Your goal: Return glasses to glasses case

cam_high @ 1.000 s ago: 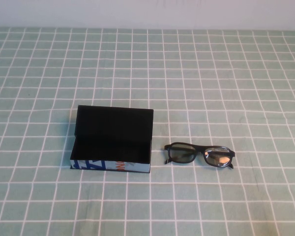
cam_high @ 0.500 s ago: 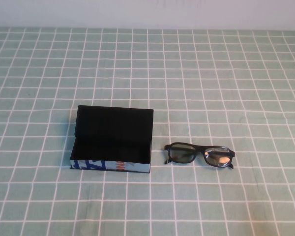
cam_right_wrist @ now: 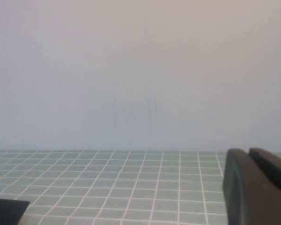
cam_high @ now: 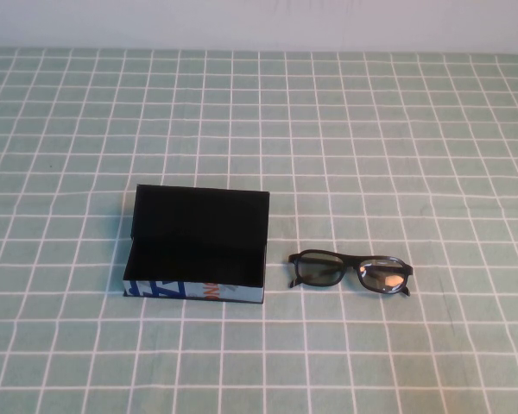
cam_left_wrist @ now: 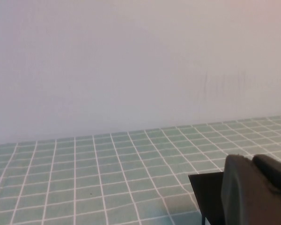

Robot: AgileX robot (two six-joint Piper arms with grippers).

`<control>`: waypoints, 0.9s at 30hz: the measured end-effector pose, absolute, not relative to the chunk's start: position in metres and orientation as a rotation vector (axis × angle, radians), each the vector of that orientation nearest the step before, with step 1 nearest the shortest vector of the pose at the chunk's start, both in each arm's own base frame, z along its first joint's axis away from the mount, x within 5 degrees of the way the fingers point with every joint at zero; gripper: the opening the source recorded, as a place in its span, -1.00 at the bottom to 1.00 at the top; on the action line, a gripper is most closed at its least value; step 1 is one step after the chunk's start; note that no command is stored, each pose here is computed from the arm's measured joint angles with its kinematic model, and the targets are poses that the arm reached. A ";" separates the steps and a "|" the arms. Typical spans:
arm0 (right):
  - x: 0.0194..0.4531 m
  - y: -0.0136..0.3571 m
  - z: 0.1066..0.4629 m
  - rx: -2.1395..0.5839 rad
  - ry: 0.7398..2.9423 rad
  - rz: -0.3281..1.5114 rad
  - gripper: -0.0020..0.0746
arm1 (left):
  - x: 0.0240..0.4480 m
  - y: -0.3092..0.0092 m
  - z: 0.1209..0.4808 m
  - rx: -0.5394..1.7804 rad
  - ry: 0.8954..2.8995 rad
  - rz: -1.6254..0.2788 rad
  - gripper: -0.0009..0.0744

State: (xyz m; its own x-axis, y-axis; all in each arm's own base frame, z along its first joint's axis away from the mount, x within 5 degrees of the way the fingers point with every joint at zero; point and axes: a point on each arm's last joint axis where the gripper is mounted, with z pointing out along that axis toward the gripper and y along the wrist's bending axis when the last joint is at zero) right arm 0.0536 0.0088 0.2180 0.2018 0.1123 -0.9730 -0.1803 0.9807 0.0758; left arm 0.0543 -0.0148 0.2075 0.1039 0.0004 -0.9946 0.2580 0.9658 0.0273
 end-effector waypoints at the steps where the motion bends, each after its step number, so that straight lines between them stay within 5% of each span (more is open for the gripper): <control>1: 0.054 0.009 0.218 -0.059 1.353 0.204 -0.98 | 0.054 -0.015 0.208 0.213 1.450 -0.193 -0.97; 9: 0.053 0.009 0.222 -0.056 1.311 0.206 -0.98 | 0.054 -0.015 0.212 0.212 1.405 -0.200 -0.97; 17: 0.042 0.006 0.247 -0.034 1.003 0.226 -0.98 | 0.039 -0.016 0.248 0.169 0.978 -0.300 -0.97; 27: 0.010 0.001 0.328 0.022 0.787 0.349 -0.98 | 0.018 -0.001 0.305 -0.024 0.752 -0.442 -0.97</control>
